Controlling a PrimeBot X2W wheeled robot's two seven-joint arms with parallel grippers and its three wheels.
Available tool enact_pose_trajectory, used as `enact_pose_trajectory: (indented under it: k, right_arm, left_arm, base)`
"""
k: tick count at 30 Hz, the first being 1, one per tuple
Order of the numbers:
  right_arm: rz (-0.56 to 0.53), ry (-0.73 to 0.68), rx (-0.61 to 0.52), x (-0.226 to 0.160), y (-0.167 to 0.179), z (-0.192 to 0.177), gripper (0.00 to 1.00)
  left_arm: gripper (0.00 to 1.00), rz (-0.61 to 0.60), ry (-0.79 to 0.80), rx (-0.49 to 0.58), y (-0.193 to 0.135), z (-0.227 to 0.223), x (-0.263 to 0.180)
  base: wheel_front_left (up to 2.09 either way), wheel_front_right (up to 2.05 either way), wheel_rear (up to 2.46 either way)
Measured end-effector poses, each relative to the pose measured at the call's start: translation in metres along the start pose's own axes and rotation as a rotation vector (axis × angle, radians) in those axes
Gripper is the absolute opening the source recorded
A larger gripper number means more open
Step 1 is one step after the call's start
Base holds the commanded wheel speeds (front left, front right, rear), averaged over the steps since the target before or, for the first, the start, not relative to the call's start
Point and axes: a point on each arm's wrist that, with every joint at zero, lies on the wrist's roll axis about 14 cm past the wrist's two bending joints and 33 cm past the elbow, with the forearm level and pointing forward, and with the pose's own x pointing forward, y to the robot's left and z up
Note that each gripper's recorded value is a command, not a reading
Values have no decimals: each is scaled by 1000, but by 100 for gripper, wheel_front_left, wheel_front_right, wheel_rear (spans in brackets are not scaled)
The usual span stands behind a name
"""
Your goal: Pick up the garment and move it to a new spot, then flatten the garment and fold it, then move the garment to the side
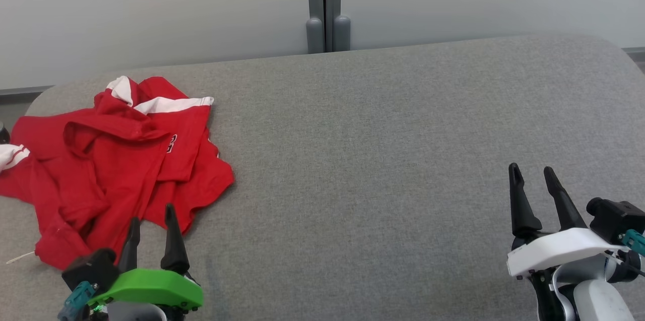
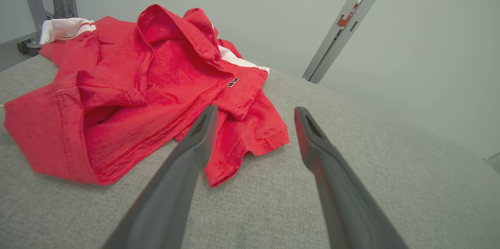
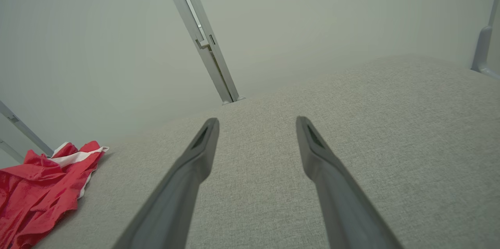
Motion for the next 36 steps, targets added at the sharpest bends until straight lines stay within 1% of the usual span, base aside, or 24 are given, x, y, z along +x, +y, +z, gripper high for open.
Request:
enact_pose_trajectory:
  k: [18,27,36]
  right_arm:
    - [27,-3,-173,-1,2,-4,100]
    - [46,-13,-253,-1,5,-3,100]
    - [61,-14,-286,-1,8,-6,100]
  left_arm:
    - [100,-20,-30,188,-2,0,-4]
    - [100,-35,-21,245,-2,-7,-8]
    - [100,-38,-16,272,0,-12,-11]
  base:
    - [0,0,0]
    - [0,0,0]
    - [0,0,0]
